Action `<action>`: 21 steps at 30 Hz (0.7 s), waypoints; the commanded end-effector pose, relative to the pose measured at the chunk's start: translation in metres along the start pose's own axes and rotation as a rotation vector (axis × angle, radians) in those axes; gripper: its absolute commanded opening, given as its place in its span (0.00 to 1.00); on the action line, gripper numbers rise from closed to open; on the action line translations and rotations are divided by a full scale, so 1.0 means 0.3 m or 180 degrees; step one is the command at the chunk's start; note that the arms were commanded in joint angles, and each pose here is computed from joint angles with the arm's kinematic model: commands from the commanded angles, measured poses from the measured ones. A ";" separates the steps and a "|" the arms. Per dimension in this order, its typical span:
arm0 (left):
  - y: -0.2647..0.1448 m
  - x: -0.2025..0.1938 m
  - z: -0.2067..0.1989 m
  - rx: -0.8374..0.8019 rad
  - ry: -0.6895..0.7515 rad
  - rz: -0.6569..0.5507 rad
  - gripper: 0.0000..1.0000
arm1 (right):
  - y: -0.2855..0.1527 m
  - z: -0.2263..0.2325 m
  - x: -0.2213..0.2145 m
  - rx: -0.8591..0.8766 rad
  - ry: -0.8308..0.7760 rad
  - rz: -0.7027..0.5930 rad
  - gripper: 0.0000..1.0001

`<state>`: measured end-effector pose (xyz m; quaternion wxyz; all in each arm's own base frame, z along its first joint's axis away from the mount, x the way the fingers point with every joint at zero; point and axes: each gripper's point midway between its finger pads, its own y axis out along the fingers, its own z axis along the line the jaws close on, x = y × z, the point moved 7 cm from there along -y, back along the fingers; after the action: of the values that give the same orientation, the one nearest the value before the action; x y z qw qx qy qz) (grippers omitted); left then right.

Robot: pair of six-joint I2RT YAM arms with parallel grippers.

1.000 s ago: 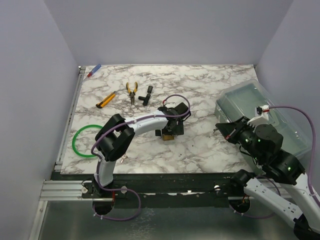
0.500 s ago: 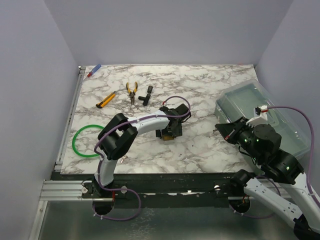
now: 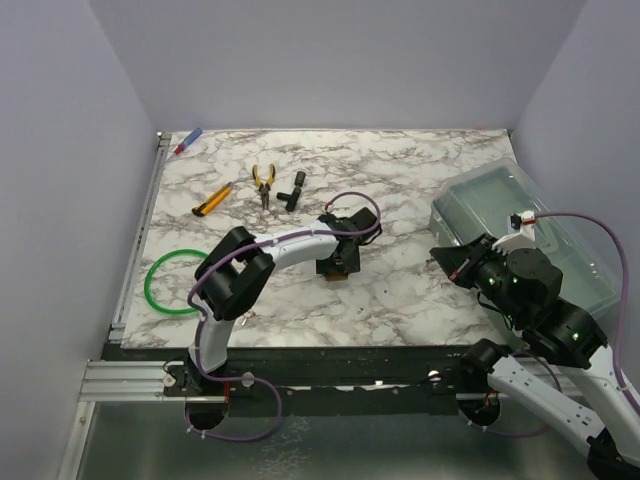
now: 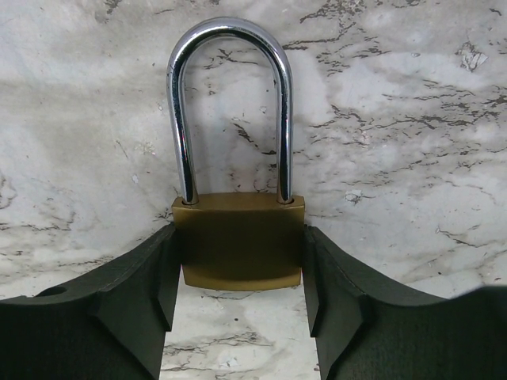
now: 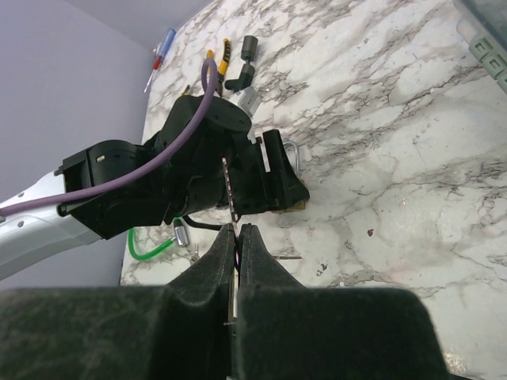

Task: Unlock with the key

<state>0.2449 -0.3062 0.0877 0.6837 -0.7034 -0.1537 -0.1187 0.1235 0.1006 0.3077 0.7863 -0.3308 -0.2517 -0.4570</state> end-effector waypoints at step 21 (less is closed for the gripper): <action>-0.363 0.192 0.020 -0.1384 -0.0423 0.0006 0.00 | 0.070 0.042 -0.022 0.0124 -0.0019 0.0166 0.01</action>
<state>0.2542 -0.2911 0.1653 0.5807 -0.7899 -0.1714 -0.0970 0.1351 0.1118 0.3033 0.7898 -0.3428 -0.2463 -0.4450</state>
